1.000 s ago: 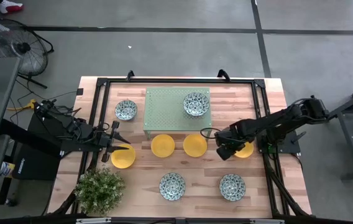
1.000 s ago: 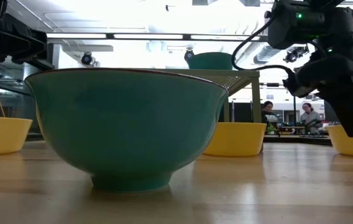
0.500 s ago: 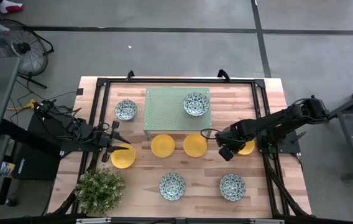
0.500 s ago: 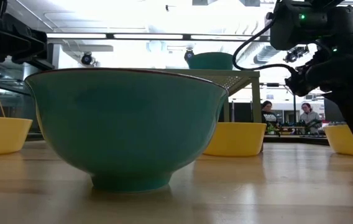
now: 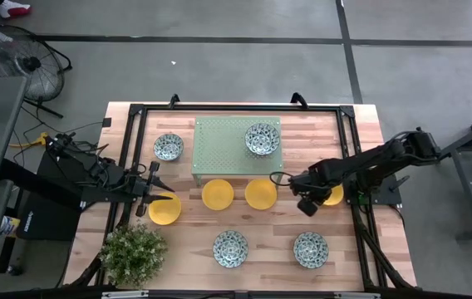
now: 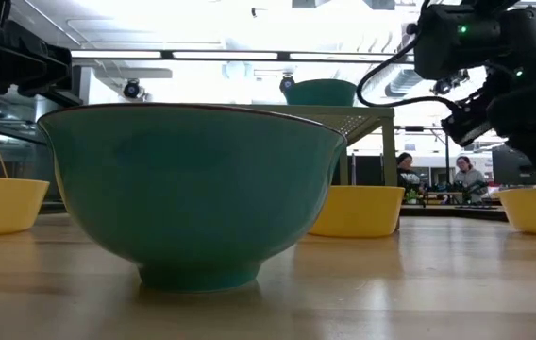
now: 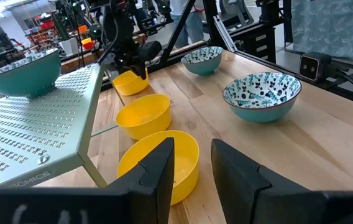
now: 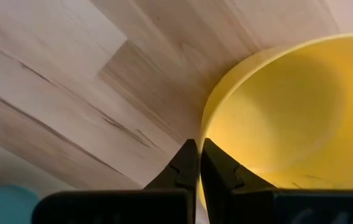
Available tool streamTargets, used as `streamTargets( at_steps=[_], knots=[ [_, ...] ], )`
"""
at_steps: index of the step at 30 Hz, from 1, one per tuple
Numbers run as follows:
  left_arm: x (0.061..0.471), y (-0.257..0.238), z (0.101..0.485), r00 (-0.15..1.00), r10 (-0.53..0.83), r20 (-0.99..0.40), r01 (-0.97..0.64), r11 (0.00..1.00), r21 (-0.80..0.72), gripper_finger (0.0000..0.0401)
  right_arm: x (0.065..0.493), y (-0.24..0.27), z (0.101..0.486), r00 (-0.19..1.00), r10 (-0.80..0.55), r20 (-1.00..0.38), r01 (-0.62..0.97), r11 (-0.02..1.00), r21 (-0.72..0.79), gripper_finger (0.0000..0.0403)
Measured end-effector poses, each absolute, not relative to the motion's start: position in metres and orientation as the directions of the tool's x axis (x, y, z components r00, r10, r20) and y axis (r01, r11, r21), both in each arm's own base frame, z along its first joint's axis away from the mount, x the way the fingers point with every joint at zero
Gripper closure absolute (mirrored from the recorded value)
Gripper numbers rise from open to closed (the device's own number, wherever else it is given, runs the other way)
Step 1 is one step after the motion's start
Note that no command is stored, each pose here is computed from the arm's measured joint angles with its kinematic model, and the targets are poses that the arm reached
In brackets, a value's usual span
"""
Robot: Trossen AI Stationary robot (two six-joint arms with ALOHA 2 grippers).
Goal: Pick & Place Mini bowls
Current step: Put the yellow bowl on the shelf
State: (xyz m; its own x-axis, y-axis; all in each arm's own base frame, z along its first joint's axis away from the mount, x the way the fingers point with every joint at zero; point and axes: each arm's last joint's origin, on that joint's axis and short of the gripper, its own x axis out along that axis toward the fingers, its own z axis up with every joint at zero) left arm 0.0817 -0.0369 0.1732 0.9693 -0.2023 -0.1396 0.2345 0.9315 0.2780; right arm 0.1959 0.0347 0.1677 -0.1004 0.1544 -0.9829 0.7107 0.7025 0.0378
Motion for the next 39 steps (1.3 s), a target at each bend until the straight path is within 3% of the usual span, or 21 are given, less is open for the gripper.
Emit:
streamTargets(
  at_steps=[11,22,30,39],
  knots=[
    [0.082,-0.037,0.173,0.969,-0.202,-0.14,0.234,0.932,0.278,0.0297,0.197,0.035,0.21,-0.168,0.139,-0.976,0.655,0.756,-0.005,0.0402],
    [0.082,-0.037,0.173,0.969,-0.202,-0.14,0.235,0.931,0.278,0.0297,0.205,0.037,0.287,-0.143,0.109,-0.984,0.594,0.804,0.003,0.0402],
    [0.082,-0.037,0.173,0.969,-0.202,-0.139,0.234,0.932,0.278,0.0297,0.213,0.048,0.342,0.041,0.106,-0.994,0.602,0.791,0.109,0.0402],
    [0.082,-0.037,0.173,0.969,-0.202,-0.14,0.234,0.932,0.278,0.0297,0.224,0.06,0.373,0.167,0.063,-0.984,0.524,0.839,0.143,0.0402]
  ],
)
